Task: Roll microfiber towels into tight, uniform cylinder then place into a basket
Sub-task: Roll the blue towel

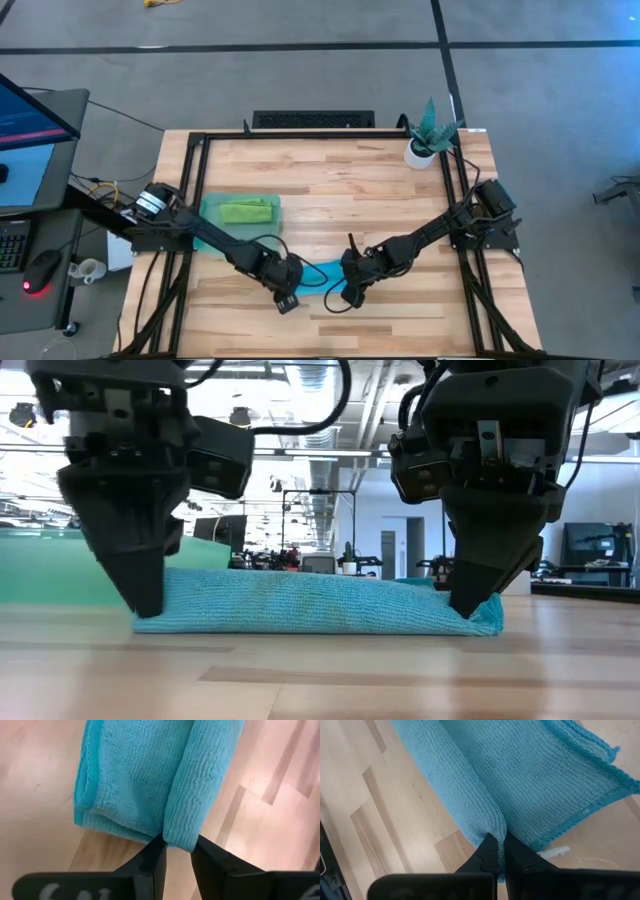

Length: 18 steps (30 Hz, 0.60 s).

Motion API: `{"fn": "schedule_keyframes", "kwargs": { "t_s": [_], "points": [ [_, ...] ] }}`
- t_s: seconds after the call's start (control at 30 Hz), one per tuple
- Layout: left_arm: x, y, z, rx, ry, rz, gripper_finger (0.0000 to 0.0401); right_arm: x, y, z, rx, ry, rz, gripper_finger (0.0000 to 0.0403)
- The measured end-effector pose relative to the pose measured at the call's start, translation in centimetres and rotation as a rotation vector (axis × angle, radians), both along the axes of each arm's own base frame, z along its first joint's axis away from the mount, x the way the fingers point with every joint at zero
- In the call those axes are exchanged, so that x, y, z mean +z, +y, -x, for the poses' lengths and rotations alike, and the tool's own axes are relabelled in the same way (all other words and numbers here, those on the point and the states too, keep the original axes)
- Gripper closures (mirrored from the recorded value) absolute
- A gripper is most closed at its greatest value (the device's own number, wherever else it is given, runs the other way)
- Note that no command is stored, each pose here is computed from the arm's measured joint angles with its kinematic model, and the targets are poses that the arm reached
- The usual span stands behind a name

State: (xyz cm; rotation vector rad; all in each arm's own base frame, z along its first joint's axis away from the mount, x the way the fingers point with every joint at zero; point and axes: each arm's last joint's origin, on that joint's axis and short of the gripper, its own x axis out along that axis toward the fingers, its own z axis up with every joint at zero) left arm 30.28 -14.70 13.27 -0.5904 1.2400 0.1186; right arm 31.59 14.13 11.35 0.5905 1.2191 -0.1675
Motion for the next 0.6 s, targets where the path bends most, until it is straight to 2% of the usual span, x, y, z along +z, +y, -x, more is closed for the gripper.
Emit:
{"fn": "schedule_keyframes", "kwargs": {
  "t_s": [0.33,0.6],
  "points": [
    [0.2,-0.9,0.3,-0.029,-0.04,-0.09,0.033,0.0,0.0,0.0,-0.006,0.002,-0.004,0.0376],
    [1.7,-1.8,0.9,-0.032,0.004,-0.296,0.0331,0.0,0.0,0.0,-0.006,0.003,-0.006,0.0382]
  ]
}}
